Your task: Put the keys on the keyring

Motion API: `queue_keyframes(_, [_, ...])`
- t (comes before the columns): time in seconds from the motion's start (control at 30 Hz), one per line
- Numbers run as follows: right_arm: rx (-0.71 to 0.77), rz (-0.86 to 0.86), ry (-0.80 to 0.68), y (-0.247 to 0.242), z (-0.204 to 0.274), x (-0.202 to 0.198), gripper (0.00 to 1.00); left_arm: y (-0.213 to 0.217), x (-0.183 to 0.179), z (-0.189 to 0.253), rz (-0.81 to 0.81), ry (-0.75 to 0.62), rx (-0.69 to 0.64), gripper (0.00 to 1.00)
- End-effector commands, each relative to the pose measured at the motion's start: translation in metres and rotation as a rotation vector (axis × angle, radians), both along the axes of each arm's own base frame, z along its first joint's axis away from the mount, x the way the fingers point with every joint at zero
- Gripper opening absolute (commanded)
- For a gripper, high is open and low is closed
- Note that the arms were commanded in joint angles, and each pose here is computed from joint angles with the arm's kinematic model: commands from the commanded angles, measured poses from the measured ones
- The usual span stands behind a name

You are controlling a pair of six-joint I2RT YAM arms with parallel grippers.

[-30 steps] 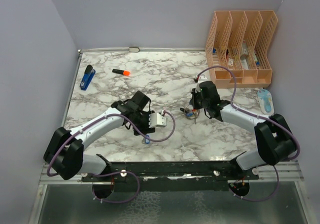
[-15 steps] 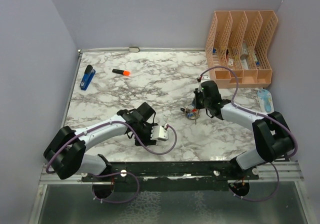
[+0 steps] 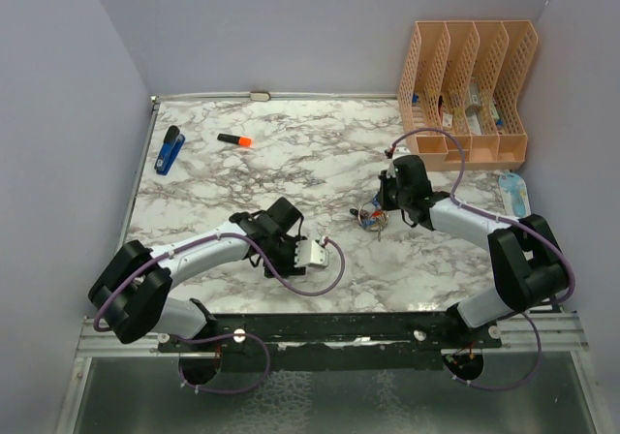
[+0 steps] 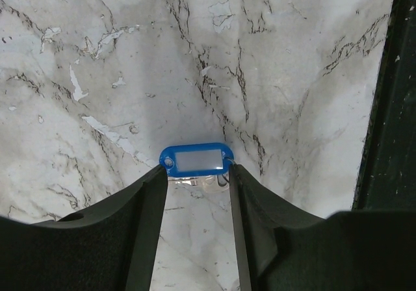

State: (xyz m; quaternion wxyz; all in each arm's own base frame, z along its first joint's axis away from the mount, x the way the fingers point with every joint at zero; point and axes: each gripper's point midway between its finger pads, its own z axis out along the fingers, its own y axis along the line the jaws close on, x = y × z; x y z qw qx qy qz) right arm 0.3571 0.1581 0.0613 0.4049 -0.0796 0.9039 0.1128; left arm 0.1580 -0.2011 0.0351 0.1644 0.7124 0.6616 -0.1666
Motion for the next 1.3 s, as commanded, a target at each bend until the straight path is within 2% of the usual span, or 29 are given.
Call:
queue_keyframes(0.0, [0.016,0.008,0.006,0.001,0.002,0.003,0.01,0.004,-0.007,-0.002,0.014,0.024,0.016,0.45])
queue_keyframes(0.3, [0.019,0.013,0.016,0.002,-0.001,0.003,0.01,0.014,-0.018,-0.014,0.018,0.039,0.051,0.40])
queue_keyframes(0.8, [0.013,0.005,0.009,-0.005,0.003,0.006,0.01,0.004,0.003,-0.012,0.076,-0.037,0.048,0.39])
queue_keyframes(0.87, [0.014,0.006,0.010,-0.005,0.003,0.006,0.01,0.002,0.002,-0.012,0.074,-0.027,0.040,0.32])
queue_keyframes(0.93, [0.014,0.006,0.010,-0.006,0.003,0.007,0.01,0.000,-0.001,-0.013,0.072,-0.009,0.032,0.15])
queue_keyframes(1.0, [0.014,0.008,0.008,-0.007,0.003,0.008,0.01,-0.003,-0.003,-0.012,0.073,0.006,0.022,0.05])
queue_keyframes(1.13, [0.020,0.023,0.006,-0.014,0.005,0.013,0.01,-0.015,-0.006,-0.007,0.071,0.039,-0.017,0.01])
queue_keyframes(1.27, [0.057,0.032,0.015,-0.026,0.005,0.020,0.01,-0.048,-0.006,0.009,0.072,0.092,-0.103,0.00])
